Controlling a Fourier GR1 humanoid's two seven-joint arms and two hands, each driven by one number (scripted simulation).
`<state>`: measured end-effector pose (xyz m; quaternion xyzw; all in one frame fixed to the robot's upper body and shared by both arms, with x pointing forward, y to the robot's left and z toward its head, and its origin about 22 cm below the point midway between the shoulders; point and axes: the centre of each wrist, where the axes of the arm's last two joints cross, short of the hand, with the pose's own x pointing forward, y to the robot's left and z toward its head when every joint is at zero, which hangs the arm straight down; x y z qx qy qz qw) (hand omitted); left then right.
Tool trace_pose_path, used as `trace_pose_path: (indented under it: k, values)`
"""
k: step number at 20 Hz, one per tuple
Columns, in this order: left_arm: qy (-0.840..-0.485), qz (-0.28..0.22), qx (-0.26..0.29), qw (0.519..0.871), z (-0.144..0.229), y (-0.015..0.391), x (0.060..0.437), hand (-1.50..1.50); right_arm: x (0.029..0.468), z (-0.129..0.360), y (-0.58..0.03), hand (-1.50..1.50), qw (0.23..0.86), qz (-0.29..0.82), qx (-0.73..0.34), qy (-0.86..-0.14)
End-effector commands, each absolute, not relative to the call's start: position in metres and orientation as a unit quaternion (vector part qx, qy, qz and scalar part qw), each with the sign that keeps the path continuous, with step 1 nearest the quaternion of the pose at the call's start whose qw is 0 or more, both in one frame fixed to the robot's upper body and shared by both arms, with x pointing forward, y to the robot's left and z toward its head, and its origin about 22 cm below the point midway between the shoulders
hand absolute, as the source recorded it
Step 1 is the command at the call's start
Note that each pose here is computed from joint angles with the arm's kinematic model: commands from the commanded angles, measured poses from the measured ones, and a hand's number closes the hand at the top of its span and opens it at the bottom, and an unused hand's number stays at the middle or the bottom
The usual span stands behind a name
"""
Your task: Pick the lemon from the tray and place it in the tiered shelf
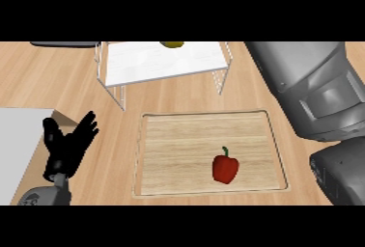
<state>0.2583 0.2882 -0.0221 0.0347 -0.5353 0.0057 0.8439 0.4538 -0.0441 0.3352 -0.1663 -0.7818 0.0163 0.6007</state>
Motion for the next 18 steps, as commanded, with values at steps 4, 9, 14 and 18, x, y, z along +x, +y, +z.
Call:
trace_pose_path:
  k: [4, 9, 14, 18]
  values:
    - [-0.531, 0.008, 0.032, 0.847, -0.021, 0.275, 0.252, 0.0, 0.465, 0.352, -0.1, -1.5, 0.589, -0.095, -0.235, -0.768]
    - [-0.534, 0.013, 0.042, 0.844, -0.025, 0.29, 0.256, 0.0, 0.469, 0.355, -0.159, -1.5, 0.6, -0.155, -0.215, -0.755]
    - [-0.524, 0.018, 0.04, 0.851, -0.032, 0.295, 0.247, 0.0, 0.465, 0.357, -0.227, -1.5, 0.609, -0.142, -0.195, -0.755]
    - [-0.53, 0.018, 0.046, 0.847, -0.034, 0.304, 0.239, 0.0, 0.461, 0.346, -0.252, -1.5, 0.606, -0.128, -0.196, -0.761]
